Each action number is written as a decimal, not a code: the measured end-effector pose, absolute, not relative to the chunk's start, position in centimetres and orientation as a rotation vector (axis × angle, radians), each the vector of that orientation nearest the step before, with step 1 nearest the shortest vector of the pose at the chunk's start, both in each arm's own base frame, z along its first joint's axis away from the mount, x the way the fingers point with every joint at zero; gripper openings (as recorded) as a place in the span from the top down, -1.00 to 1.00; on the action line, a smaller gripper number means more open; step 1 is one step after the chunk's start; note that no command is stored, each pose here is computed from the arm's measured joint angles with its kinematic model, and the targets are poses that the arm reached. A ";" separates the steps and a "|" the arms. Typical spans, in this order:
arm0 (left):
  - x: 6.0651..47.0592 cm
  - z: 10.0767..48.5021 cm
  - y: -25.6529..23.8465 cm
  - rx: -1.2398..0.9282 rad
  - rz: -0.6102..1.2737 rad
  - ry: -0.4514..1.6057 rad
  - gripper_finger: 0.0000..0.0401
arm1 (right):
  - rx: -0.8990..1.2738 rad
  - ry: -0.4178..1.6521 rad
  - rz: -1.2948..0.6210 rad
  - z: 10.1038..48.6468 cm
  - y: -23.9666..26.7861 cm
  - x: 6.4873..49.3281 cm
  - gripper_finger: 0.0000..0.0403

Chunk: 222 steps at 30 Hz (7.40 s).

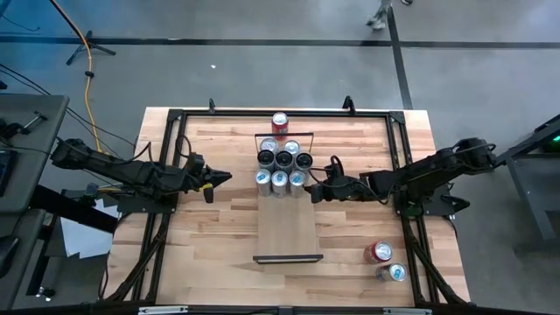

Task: Place canned beverage on shelf
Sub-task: Put the top blue soda can on the shelf aligned with the other blue soda can, then adjust the blue soda can on the shelf, then put the blue soda can on the shelf aligned with the other blue soda can

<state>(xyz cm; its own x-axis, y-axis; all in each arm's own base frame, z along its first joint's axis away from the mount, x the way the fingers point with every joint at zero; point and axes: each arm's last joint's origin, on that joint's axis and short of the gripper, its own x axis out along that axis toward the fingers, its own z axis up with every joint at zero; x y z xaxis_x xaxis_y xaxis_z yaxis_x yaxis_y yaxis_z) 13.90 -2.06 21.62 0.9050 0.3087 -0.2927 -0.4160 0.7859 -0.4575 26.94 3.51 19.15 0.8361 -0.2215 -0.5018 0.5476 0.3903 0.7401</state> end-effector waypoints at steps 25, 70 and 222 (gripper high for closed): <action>14.0 20.4 -2.1 -0.542 0.438 0.311 1.00 | 1.089 0.302 -0.510 19.5 2.4 27.3 1.00; 34.4 23.2 -11.8 -1.000 0.785 0.331 1.00 | 0.984 0.383 -0.624 23.4 2.8 20.3 1.00; 18.2 31.4 -4.7 -0.279 0.102 -0.134 1.00 | 0.408 -0.220 -0.125 33.5 3.9 17.0 1.00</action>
<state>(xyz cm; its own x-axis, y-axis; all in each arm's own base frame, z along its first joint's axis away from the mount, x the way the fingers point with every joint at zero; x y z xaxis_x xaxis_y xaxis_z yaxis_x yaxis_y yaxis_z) 18.15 -4.74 31.39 0.9860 0.1185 0.1176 -0.0814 0.9563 -0.2809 16.96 3.92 33.49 0.9686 -0.1646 0.1864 0.0766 0.9107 0.4060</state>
